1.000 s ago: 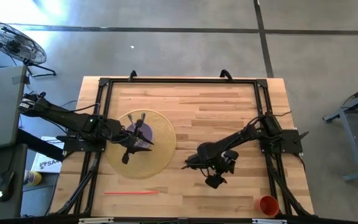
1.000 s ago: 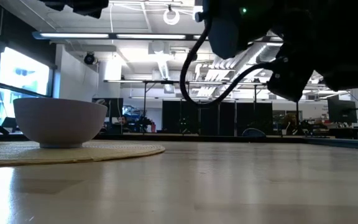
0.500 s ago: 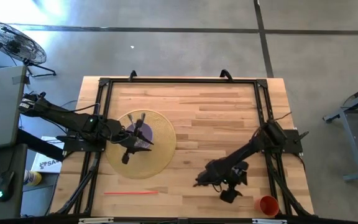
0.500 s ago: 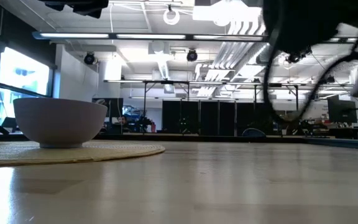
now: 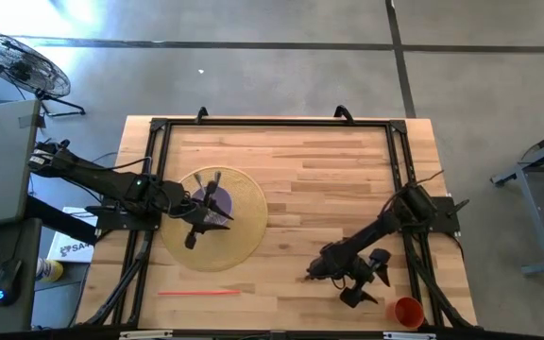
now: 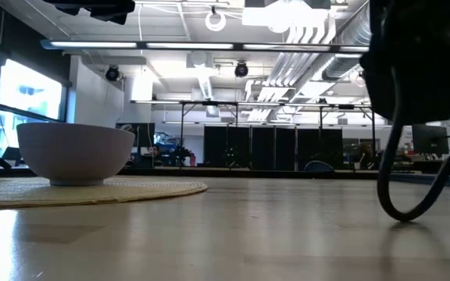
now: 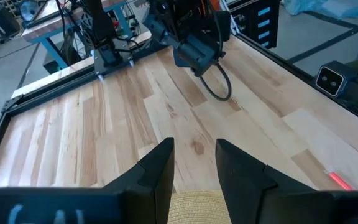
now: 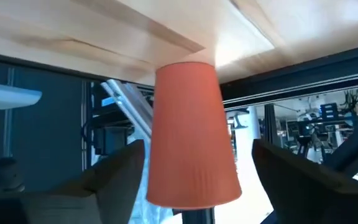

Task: Pick & Place Utensil
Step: Put the orange cup on the brown placemat

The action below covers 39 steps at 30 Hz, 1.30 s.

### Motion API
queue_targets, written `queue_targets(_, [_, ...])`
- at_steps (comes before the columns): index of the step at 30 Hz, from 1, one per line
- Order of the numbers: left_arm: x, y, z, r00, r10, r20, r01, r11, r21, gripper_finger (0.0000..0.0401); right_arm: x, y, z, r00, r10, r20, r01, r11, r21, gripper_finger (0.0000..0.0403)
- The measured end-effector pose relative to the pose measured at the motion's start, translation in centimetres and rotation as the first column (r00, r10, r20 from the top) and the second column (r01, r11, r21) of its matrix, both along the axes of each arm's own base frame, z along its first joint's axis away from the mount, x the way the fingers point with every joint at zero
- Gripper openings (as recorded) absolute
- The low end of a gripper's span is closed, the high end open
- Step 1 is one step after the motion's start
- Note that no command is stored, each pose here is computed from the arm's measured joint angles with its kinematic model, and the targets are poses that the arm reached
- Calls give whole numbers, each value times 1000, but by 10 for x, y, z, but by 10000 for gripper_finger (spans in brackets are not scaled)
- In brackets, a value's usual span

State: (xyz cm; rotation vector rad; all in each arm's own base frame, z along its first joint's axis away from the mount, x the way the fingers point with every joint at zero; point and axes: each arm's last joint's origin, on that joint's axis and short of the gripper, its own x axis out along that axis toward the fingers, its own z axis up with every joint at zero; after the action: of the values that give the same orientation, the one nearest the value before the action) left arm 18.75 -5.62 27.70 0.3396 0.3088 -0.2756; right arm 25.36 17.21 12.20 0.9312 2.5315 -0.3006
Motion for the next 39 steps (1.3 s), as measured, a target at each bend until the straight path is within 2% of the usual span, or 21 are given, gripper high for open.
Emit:
queue_targets(4, [0, 0, 0, 1000, 0, 0, 0, 1000, 1, 115, -4, 4, -6, 1000, -10, 5, 10, 999, 34, 327])
queue_targets(8, [0, 0, 0, 1000, 0, 0, 0, 1000, 2, 115, -5, 9, -10, 999, -11, 33, 9, 998, 58, 345])
queue_targets(16, [0, 0, 0, 1000, 0, 1, 0, 1000, 3, 115, -10, 18, -10, 1000, -2, 14, 1, 997, 73, 342])
queue_targets(25, [0, 0, 0, 1000, -2, -9, 1, 999, -38, 115, -15, 23, -12, 1000, 11, 12, -11, 998, 57, 346])
queue_targets(39, [1, -1, -1, 1000, 11, -24, -13, 997, -78, 115, -34, 31, -18, 998, 45, -46, -42, 997, 63, 346])
